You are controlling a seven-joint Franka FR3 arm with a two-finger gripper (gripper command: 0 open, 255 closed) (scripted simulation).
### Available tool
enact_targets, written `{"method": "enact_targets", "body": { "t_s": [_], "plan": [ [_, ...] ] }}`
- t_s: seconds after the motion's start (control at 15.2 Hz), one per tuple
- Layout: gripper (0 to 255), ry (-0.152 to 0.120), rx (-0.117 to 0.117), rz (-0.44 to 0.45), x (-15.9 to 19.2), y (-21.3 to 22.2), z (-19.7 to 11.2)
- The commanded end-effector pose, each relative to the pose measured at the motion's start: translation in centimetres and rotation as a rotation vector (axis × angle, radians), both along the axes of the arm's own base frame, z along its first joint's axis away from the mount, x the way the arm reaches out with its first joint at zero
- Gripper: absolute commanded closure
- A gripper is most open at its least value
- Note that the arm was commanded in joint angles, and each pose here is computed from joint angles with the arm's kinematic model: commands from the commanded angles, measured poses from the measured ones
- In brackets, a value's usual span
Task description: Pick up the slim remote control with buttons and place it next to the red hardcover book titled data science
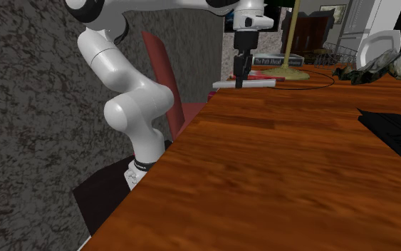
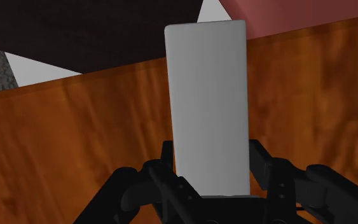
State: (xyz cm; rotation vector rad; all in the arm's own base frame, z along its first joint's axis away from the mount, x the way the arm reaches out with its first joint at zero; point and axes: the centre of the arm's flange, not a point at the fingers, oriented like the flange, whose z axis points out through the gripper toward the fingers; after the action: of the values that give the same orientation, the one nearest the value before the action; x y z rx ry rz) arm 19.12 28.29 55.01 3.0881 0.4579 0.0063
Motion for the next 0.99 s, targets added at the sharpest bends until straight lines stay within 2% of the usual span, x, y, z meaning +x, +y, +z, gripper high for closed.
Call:
{"method": "enact_targets", "body": {
  "t_s": [0.0,0.07,0.13,0.46,0.73,0.92],
  "plan": [
    [255,0.0,0.0,0.0,0.0,0.0,0.0],
    [255,0.0,0.0,0.0,0.0,0.0,0.0],
    [0,0.0,0.0,0.0,0.0,0.0,0.0],
    [0,0.0,0.0,0.0,0.0,0.0,0.0],
    [0,0.0,0.0,0.0,0.0,0.1,5.0],
    [0,0.0,0.0,0.0,0.0,0.1,5.0]
  ]
}}
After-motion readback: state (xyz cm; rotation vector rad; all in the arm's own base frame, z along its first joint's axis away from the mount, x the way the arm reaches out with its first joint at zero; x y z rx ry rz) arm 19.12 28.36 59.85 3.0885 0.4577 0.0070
